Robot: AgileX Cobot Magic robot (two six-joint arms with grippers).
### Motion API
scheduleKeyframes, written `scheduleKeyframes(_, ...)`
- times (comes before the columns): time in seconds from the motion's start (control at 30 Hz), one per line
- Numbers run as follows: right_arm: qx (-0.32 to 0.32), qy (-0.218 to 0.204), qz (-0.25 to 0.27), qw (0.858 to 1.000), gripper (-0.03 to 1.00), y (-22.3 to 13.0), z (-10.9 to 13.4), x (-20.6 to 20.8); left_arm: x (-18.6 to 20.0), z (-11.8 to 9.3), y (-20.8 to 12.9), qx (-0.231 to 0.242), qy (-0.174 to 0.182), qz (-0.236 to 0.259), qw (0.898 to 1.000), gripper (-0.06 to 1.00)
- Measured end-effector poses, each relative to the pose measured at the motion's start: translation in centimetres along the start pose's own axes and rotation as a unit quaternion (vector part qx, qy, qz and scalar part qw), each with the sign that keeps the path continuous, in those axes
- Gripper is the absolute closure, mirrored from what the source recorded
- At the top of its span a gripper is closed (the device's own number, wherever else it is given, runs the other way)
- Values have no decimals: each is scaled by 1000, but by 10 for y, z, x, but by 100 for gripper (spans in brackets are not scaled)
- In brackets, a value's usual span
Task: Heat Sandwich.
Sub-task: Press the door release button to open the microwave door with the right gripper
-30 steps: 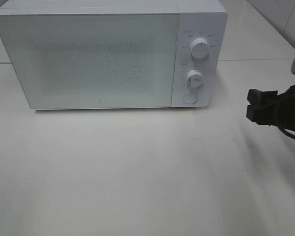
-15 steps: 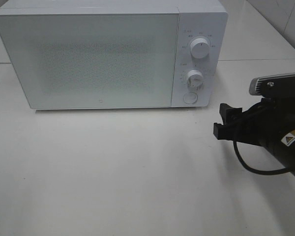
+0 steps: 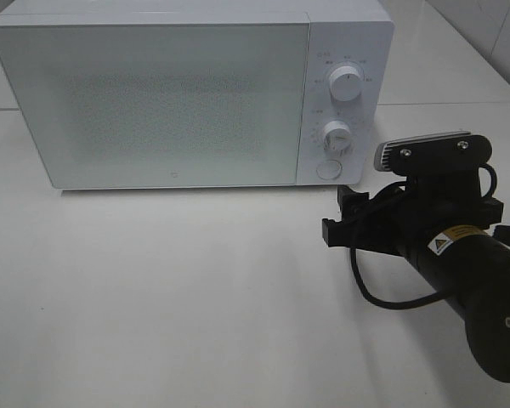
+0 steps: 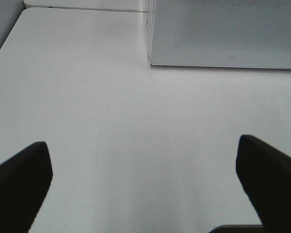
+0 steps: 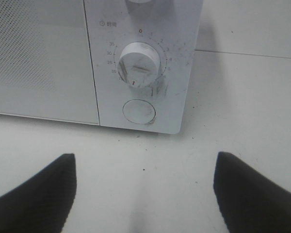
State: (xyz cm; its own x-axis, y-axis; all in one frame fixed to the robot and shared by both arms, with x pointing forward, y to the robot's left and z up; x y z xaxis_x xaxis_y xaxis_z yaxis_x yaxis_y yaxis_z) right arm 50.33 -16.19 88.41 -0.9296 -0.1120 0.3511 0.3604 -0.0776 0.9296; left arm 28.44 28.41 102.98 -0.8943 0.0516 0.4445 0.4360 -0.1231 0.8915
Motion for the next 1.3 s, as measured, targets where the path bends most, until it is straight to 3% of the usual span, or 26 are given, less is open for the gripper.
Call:
scheduleKeyframes(0.3, -15, -6, 4, 1000, 21, -1, -2, 0, 0, 0, 0, 0, 0, 0, 1000, -3)
scheduleKeyframes(0.47, -65, -7, 4, 998, 21, -1, -2, 0, 0, 0, 0, 0, 0, 0, 1000, -3)
scheduleKeyframes(0.57, -140, -7, 3, 990, 21, -1, -2, 0, 0, 0, 0, 0, 0, 0, 1000, -3)
scheduleKeyframes(0.63, -158, -7, 3, 987, 21, -1, -2, 0, 0, 0, 0, 0, 0, 0, 1000, -3)
scheduleKeyframes(0.73, -260, -7, 2, 966, 21, -1, -2, 0, 0, 0, 0, 0, 0, 0, 1000, -3)
scheduleKeyframes(0.77, -260, -7, 2, 966, 21, -1, -2, 0, 0, 0, 0, 0, 0, 0, 1000, -3)
scheduleKeyframes(0.83, -322, -7, 2, 947, 21, -1, -2, 0, 0, 0, 0, 0, 0, 0, 1000, -3)
scheduleKeyframes(0.9, -417, -7, 1, 909, 21, -1, -2, 0, 0, 0, 0, 0, 0, 0, 1000, -3)
scheduleKeyframes(0.93, -417, -7, 1, 909, 21, -1, -2, 0, 0, 0, 0, 0, 0, 0, 1000, -3)
scheduleKeyframes(0.97, -444, -7, 1, 896, 21, -1, -2, 0, 0, 0, 0, 0, 0, 0, 1000, -3)
scheduleKeyframes(1.0, -507, -8, 0, 862, 21, -1, -2, 0, 0, 0, 0, 0, 0, 0, 1000, -3)
scheduleKeyframes(1.03, -534, -8, 0, 845, 21, -1, -2, 0, 0, 0, 0, 0, 0, 0, 1000, -3)
scheduleKeyframes(1.07, -534, -8, 0, 845, 21, -1, -2, 0, 0, 0, 0, 0, 0, 0, 1000, -3)
scheduleKeyframes(1.13, -592, -8, 0, 806, 22, -1, -2, 0, 0, 0, 0, 0, 0, 0, 1000, -3)
scheduleKeyframes(1.2, -615, -8, -1, 788, 24, -1, -2, 0, 0, 0, 0, 0, 0, 0, 1000, -3)
scheduleKeyframes(1.23, -615, -8, -1, 788, 24, -1, -2, 0, 0, 0, 0, 0, 0, 0, 1000, -3)
scheduleKeyframes(1.3, -644, -7, -1, 765, 29, -1, -2, 0, 0, 0, 0, 0, 0, 0, 1000, -3)
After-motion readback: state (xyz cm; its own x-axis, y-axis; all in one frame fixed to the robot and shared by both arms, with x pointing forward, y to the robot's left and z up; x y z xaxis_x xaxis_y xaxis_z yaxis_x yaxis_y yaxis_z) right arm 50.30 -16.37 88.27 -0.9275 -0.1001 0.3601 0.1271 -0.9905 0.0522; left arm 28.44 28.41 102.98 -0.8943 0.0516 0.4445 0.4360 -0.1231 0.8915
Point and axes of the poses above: a point on each arm's last joint axis where the gripper is mounted, x pointing back along that axis away from the gripper, z along the wrist's bending axis when the last joint is at zero, y = z × x, the point moved 6 cm from there along -x, pointing out along that axis toward the gripper, and after that the axes turned 10 degrees about -x, right-handed, at the moved point
